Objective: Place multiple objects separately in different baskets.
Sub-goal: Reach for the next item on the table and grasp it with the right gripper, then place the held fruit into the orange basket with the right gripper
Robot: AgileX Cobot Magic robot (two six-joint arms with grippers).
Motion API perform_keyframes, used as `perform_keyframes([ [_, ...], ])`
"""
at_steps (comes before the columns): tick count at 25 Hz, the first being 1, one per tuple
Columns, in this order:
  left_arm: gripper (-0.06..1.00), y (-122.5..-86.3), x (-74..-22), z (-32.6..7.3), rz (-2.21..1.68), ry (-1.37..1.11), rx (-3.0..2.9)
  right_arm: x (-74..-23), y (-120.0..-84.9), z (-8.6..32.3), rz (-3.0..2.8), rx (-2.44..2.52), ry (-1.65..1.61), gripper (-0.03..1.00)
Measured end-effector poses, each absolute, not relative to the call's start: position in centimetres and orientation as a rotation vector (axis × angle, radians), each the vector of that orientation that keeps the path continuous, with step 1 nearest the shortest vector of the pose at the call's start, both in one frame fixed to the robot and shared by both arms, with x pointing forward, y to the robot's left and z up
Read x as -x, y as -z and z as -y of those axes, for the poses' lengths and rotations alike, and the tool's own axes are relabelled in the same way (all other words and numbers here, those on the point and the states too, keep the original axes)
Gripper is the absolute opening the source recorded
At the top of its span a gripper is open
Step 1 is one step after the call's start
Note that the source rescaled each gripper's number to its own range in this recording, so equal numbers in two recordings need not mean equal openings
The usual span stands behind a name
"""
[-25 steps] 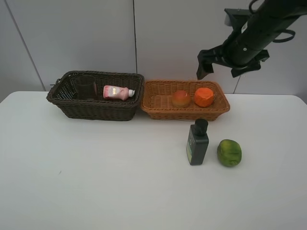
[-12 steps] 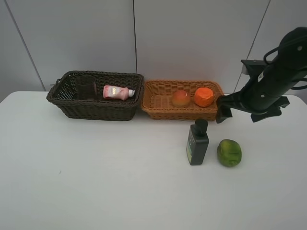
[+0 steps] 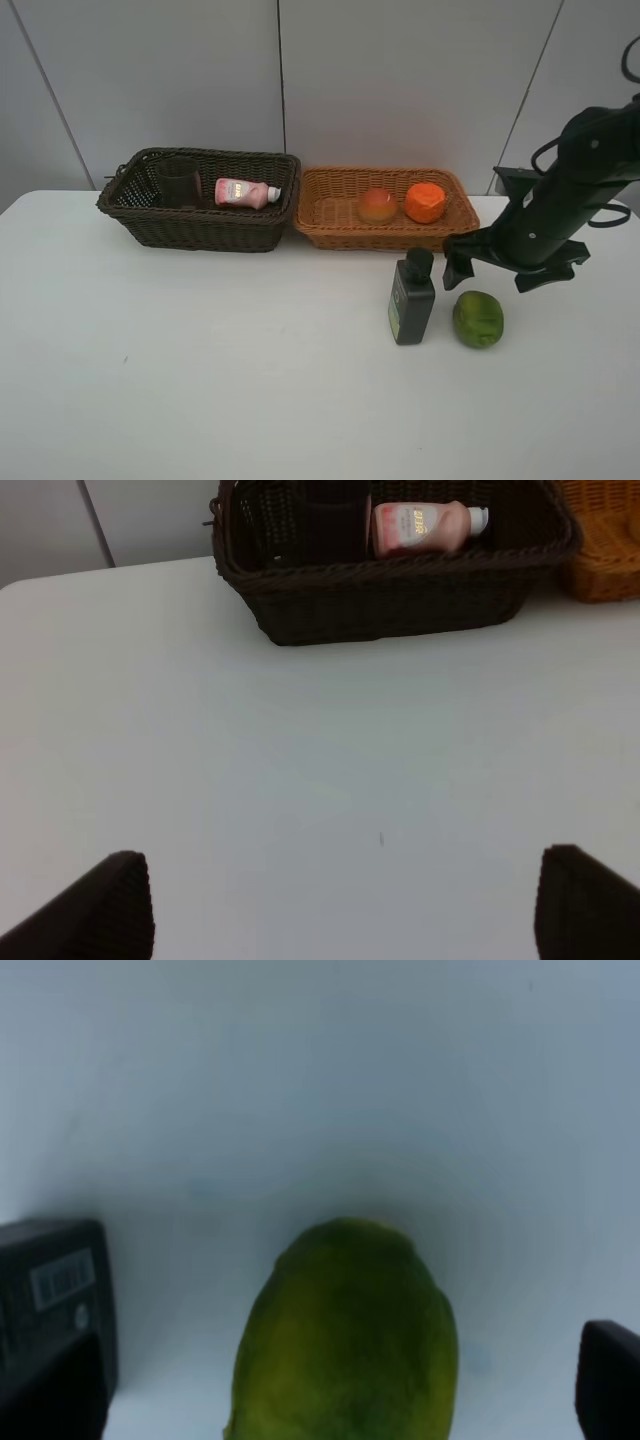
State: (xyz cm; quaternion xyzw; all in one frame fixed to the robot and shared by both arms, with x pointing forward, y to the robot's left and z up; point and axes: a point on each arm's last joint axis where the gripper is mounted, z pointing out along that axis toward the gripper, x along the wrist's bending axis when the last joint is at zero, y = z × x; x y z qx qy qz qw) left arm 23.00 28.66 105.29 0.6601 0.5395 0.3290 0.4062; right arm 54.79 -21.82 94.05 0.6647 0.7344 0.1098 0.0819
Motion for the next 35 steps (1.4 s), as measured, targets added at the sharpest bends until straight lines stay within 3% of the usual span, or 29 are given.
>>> perform_keyframes([
  [8, 0.94, -105.3, -23.0, -28.7, -1.361, -0.830, -1.665, -54.9, -91.0, 21.6, -2.231, -2.067, -0.222, 1.00],
  [18, 0.94, -105.3, -23.0, -28.7, -1.361, -0.830, -1.665, -54.8, -89.9, 21.4, -2.235, -2.133, -0.186, 0.99],
  [20, 0.94, -105.3, -23.0, -28.7, -1.361, -0.830, -1.665, -54.8, -89.8, 21.4, -2.235, -2.134, -0.184, 0.90],
  [21, 0.94, -105.3, -23.0, -28.7, -1.361, -0.830, -1.665, -54.8, -89.9, 21.4, -2.234, -2.136, -0.186, 0.80],
  [24, 0.94, -105.3, -23.0, -28.7, -1.361, -0.830, -1.665, -54.8, -89.8, 21.4, -2.234, -2.138, -0.185, 0.32],
  [35, 0.94, -105.3, -23.0, -28.7, -1.361, -0.830, -1.665, -54.8, -89.8, 21.4, -2.234, -2.138, -0.185, 0.33],
])
